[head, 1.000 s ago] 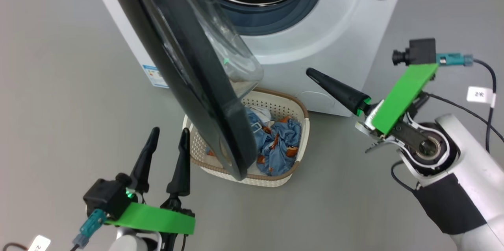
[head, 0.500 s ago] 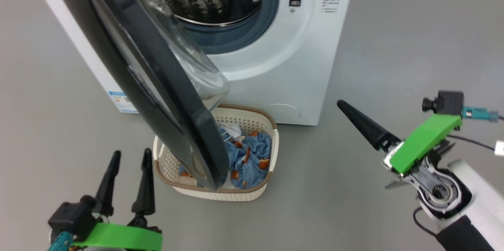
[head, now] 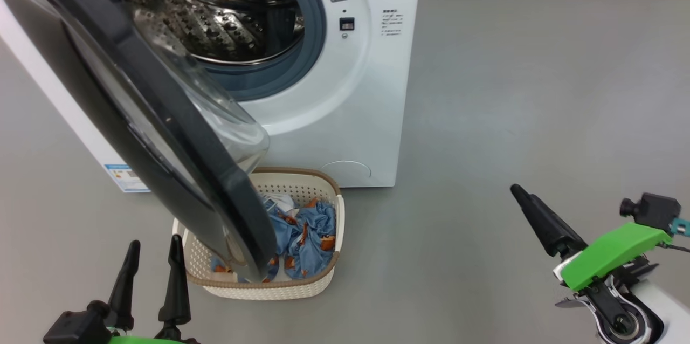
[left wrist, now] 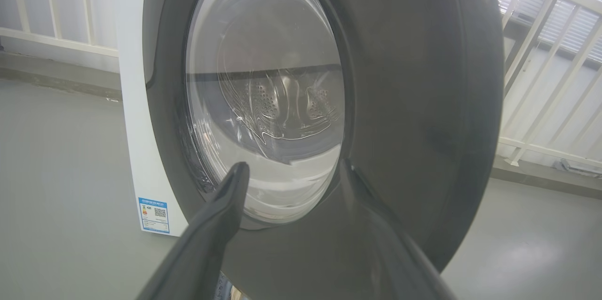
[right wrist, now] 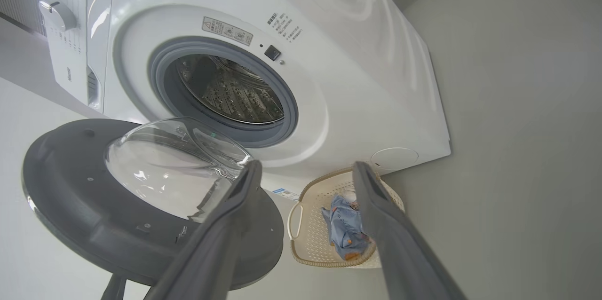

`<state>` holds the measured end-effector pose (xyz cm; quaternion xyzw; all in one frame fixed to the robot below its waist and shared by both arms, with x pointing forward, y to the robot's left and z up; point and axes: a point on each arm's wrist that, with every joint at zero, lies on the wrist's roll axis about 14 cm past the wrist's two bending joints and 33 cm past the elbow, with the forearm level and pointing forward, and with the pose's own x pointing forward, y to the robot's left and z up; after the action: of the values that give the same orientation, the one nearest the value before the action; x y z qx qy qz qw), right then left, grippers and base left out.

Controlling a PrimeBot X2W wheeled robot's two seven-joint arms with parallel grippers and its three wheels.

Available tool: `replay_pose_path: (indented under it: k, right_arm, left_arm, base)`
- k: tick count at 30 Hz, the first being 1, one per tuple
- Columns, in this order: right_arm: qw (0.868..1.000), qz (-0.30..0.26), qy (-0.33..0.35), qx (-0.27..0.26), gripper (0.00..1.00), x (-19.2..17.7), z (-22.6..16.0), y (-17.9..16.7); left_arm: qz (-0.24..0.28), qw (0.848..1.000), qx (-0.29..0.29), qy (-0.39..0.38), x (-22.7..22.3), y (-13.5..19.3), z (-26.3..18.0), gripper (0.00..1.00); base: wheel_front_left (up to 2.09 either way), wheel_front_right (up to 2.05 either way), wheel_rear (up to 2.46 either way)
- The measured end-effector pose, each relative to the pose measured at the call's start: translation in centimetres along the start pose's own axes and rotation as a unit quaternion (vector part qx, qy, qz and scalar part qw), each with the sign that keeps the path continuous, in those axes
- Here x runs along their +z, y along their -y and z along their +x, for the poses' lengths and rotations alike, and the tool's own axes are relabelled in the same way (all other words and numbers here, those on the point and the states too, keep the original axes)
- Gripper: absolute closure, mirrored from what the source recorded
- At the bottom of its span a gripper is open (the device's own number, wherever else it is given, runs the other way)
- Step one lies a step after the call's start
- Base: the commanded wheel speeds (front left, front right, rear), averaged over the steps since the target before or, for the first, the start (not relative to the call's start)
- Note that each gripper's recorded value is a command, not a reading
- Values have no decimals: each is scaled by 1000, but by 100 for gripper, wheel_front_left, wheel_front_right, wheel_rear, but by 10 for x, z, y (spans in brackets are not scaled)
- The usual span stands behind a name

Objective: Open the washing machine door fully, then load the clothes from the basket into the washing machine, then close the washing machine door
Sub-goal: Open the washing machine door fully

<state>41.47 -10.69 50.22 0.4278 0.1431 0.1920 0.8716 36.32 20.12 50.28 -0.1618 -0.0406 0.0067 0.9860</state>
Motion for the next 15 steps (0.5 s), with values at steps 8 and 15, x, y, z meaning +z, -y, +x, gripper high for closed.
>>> replay_pose_path:
  k: [8,15]
  right_arm:
    - [996,-55,68,-34,0,22,-28,23]
    - [983,-137,110,-55,0,46,-39,34]
  left_arm:
    - [-2,1000,-11,5,3,7,1,0]
    - [-2,1000,-14,3,1,9,0,0]
  base:
    - [0,0,0]
    - [0,0,0]
